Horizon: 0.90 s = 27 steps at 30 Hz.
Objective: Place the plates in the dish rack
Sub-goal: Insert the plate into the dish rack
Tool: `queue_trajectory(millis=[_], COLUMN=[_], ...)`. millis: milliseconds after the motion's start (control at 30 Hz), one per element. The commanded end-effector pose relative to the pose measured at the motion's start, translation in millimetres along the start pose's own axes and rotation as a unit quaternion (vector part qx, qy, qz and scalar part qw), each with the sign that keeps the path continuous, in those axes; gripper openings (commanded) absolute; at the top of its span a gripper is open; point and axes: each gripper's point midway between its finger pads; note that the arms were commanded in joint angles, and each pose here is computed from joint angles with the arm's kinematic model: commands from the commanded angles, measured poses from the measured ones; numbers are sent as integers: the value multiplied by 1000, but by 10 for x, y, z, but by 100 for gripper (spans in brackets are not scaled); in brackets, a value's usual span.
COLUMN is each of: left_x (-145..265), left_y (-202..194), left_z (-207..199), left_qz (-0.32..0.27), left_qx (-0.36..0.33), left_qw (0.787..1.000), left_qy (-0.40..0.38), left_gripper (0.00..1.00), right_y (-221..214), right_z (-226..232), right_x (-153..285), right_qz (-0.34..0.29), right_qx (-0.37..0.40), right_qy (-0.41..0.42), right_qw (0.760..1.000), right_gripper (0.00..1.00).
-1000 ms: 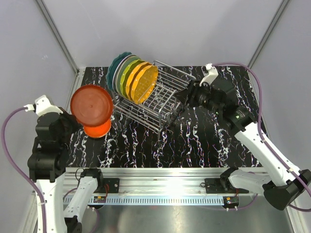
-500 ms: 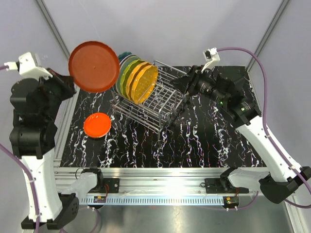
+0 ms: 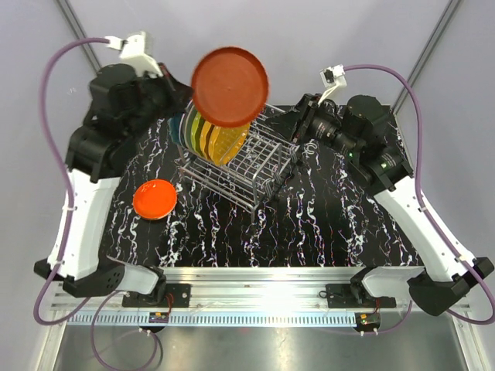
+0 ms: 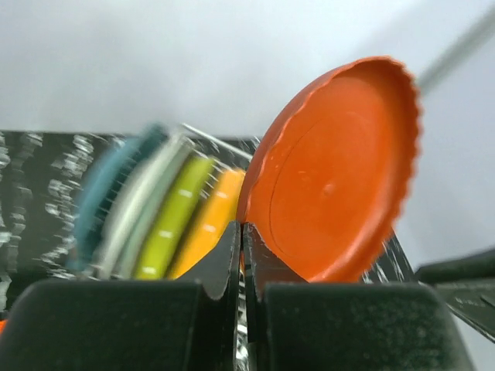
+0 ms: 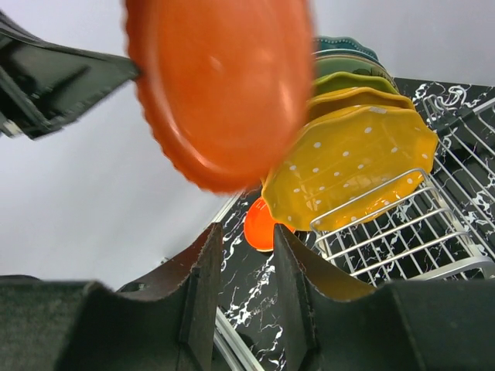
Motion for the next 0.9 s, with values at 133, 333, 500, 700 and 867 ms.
queue_trajectory(millis=[133,333,500,700,867], left_x=[-202,-210,-103,-63,-42], left_y=[-157,-351,-444,-607,-842], left_z=[-444,-654,-953,-995,-866], left_qz=[-1,-4,-19,-13,3], left_qx=[-25,-65,-131,-208,-236], left_qw=[1000,998,991,977,970], left_qy=[-14,-2,4,46,60], left_gripper=[0,0,0,0,0], right_y=[221,87,-94,-218,-314], right_z=[212,-179,-449,-591,-656], right_x=[225,99,-139,-353,-443], right_qz=[-44,-45,-24,-11,-4], right_qx=[13,-2,-12,-23,-35], right_qy=[25,-44,-74,-76,-72], right_qw=[999,998,997,997,997], right_gripper=[40,37,36,36,36])
Point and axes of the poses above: each gripper's point midway between its finger pads, its own x axis back along the fingers, its own z axis along the line the jaws close on, y = z × x, and after that the axes turned 4 degrees about -x, right-handed
